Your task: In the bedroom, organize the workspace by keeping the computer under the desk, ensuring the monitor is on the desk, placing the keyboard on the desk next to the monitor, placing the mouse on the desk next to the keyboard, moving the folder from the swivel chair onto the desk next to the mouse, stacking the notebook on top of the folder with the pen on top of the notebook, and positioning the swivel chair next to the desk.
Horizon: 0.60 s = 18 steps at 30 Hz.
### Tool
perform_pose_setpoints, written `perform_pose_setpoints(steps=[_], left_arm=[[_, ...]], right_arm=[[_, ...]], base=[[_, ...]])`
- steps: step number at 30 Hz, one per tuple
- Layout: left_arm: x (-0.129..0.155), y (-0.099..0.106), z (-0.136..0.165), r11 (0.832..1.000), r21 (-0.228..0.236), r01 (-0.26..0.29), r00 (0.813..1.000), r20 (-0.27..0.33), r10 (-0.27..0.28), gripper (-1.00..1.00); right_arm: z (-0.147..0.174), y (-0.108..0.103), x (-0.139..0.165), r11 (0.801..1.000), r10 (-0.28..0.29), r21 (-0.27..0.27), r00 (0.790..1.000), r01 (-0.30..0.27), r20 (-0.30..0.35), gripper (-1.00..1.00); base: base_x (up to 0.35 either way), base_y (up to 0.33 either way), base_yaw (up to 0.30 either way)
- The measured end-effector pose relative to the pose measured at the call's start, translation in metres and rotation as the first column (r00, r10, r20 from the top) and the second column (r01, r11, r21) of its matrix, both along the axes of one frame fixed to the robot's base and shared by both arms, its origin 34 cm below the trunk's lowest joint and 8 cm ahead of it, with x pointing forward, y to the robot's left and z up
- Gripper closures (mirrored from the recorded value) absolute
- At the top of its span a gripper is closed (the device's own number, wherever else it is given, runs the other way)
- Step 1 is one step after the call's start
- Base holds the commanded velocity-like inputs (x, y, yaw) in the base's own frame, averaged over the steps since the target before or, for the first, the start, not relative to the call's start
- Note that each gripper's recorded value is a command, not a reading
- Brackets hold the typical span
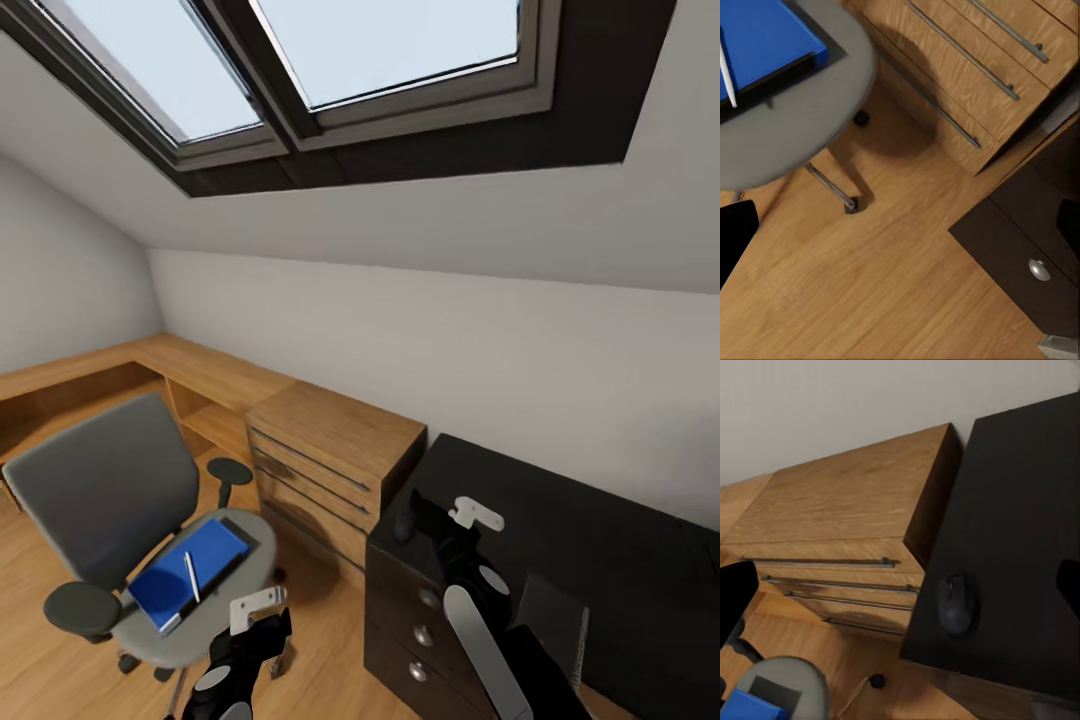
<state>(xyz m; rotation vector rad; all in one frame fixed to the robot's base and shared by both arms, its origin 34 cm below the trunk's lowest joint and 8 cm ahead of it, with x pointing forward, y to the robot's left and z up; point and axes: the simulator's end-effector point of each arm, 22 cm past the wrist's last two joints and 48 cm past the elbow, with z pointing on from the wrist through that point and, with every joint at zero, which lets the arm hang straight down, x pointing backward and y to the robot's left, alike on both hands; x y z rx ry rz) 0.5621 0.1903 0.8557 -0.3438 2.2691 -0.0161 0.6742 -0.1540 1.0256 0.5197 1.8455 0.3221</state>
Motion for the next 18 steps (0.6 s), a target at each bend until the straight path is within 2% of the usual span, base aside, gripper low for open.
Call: perform_pose_setpoints(steps=[9,15,18], left_arm=[[0.004,-0.005,0.014,1.0,-0.019,0.006,1.0,0.028,-0.005,-1.0],[0.006,-0.008,0.017,1.0,-0.03,0.01,0.999,0.038,-0.008,-1.0],[0.007,-0.01,0.019,0.999,-0.035,0.013,0.999,0.043,-0.012,-1.0]], right_arm=[[0.0,0.0,0.0,1.0,0.002,-0.001,1.0,-0.002,0.002,-1.0],[0.0,0.002,0.0,1.0,0.001,0.0,1.0,-0.001,0.0,-1.0],[-0.002,0.003,0.0,1.0,0.007,-0.008,1.0,-0.007,-0.002,-1.0]], base=[[0.306,-0.007,0.0],[0.316,0.082,0.156],[0.1,0.011,0.056]])
